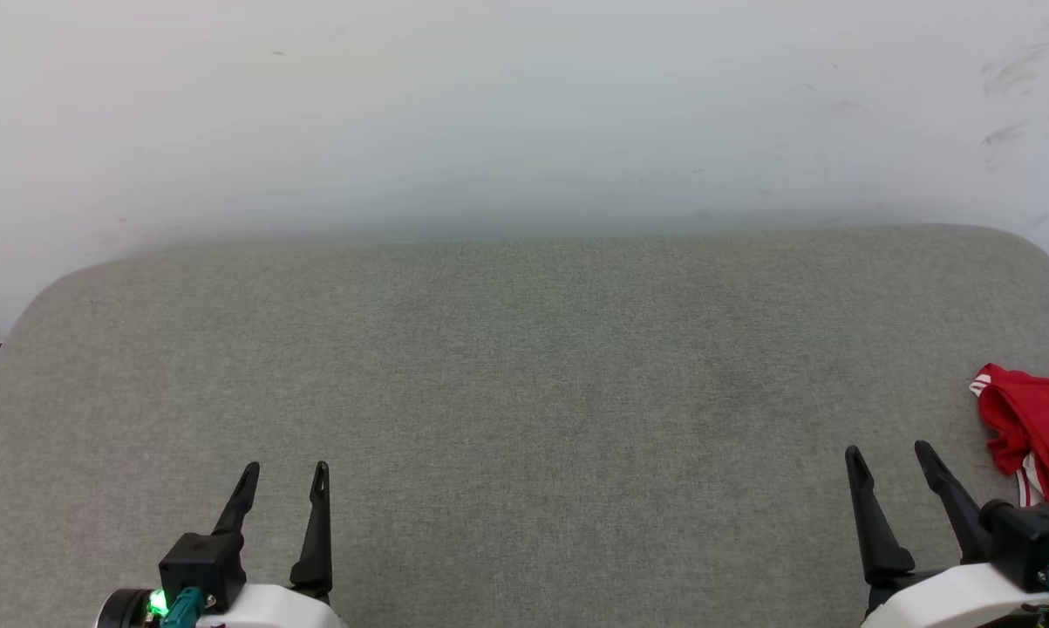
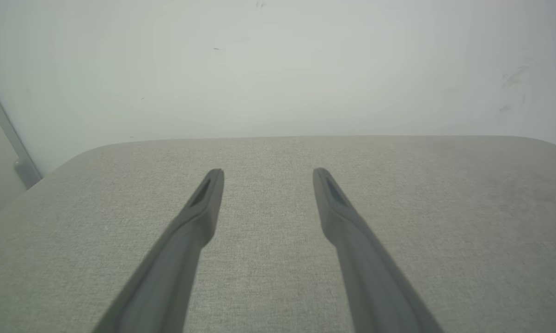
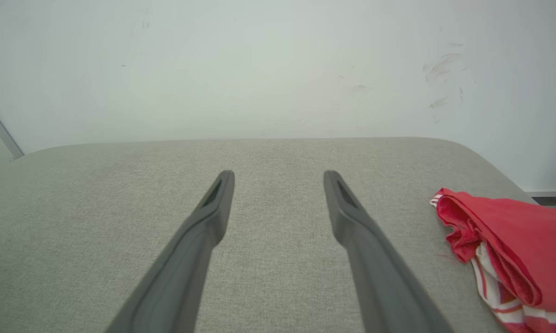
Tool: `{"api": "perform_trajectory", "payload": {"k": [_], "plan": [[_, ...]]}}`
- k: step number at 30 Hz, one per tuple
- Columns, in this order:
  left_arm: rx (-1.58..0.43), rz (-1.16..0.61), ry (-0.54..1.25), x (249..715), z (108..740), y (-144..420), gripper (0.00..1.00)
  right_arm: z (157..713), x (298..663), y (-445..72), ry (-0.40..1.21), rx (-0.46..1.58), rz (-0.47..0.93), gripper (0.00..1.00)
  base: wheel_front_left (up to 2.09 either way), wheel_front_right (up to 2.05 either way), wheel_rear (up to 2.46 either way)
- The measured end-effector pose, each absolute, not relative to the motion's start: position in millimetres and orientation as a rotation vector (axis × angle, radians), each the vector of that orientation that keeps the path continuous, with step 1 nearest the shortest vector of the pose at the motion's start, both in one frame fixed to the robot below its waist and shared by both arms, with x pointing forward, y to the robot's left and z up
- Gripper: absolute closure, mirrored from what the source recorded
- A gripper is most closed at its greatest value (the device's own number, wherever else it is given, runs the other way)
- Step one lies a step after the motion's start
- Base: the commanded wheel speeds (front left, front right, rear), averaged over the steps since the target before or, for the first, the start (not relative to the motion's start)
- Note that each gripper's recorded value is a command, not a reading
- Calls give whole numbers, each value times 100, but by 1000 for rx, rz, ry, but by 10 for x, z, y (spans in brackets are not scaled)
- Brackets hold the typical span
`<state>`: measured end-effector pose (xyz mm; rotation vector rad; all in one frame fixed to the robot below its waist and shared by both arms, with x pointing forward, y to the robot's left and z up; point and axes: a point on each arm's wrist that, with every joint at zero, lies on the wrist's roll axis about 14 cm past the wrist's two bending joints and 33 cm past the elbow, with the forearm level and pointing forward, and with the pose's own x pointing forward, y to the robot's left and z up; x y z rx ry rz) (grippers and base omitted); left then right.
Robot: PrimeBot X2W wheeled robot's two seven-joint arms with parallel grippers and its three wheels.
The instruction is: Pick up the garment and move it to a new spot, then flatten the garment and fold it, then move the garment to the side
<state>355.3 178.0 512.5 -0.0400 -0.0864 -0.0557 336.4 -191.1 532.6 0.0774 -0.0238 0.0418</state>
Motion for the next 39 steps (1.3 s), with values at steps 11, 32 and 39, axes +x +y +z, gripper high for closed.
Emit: {"api": "perform_trajectory", "payload": {"k": [11,32,39], "plan": [[-140,-29,17,3487,4860,1810,100,5109,3338,-1915,42,174,35,100,0,0,0],[-520,41,75,3586,4818,1918,100,5056,3451,-1946,52,548,17,100,0,0,0],[-629,54,89,3609,4805,1937,100,5058,3498,-1953,49,657,14,100,0,0,0]]}}
